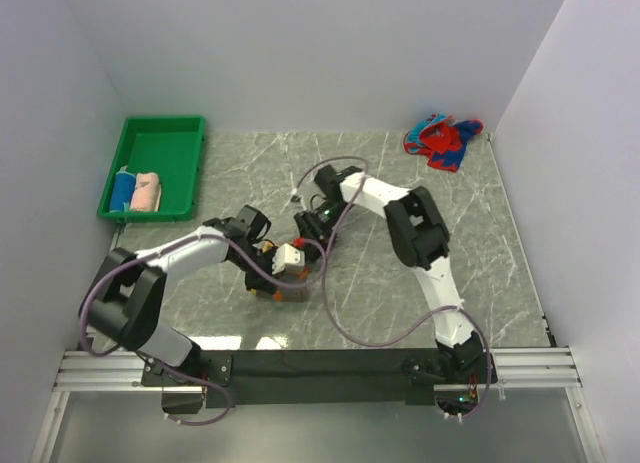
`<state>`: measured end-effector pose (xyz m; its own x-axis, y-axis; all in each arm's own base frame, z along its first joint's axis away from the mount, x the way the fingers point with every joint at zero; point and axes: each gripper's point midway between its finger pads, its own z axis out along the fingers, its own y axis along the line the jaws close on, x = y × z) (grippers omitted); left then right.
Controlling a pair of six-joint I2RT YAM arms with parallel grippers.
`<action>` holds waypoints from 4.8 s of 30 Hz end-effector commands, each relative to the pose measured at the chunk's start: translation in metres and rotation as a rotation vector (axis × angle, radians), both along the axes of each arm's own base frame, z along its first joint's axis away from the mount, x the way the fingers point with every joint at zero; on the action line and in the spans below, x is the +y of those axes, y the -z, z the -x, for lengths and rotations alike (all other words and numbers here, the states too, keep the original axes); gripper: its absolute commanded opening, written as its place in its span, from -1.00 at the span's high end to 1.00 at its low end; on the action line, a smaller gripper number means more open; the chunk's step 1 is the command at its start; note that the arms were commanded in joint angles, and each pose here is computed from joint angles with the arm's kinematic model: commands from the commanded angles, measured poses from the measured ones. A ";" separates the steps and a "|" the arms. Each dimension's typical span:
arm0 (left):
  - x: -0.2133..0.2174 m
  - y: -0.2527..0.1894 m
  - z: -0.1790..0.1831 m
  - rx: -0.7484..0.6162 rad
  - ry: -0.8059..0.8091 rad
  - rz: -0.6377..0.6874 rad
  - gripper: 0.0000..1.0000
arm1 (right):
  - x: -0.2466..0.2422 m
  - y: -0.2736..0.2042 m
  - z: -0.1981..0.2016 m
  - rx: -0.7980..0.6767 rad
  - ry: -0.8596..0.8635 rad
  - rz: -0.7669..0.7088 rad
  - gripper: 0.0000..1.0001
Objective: Roll the towels
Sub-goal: Roll the towel
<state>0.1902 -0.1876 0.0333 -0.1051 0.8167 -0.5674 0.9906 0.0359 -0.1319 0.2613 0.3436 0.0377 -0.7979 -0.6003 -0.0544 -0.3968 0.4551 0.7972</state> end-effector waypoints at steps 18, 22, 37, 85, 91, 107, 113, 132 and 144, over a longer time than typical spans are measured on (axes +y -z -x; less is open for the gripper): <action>0.037 0.041 -0.071 0.587 -0.164 -0.126 0.99 | -0.078 -0.097 -0.011 -0.844 0.127 -0.042 -0.08; 0.037 0.051 -0.079 0.615 -0.172 -0.138 0.99 | -0.044 -0.093 0.010 -1.008 -0.024 -0.022 -0.15; 0.041 0.064 -0.089 0.649 -0.191 -0.142 0.91 | 0.086 -0.047 0.035 -1.287 -0.467 -0.054 -0.18; 0.052 -0.075 -0.047 -0.373 -0.099 0.123 -0.31 | 0.044 0.057 0.044 -0.044 -0.198 -0.074 1.00; 0.027 -0.054 -0.040 -0.490 0.048 0.108 -0.30 | 0.041 0.077 0.036 -0.043 -0.199 -0.033 1.00; 0.030 0.030 -0.026 -0.393 0.178 -0.097 0.54 | 0.041 0.070 0.022 -0.102 -0.213 -0.049 0.95; 0.032 0.025 0.022 -0.122 0.196 -0.080 0.97 | 0.021 0.027 -0.005 -0.259 -0.169 -0.010 0.18; 0.007 0.005 -0.035 0.585 -0.062 -0.067 0.88 | -0.137 -0.106 -0.040 -0.996 0.120 0.163 -0.15; 0.010 0.059 -0.072 0.738 -0.127 -0.128 0.74 | -0.021 -0.090 0.001 -1.348 -0.247 0.131 -0.23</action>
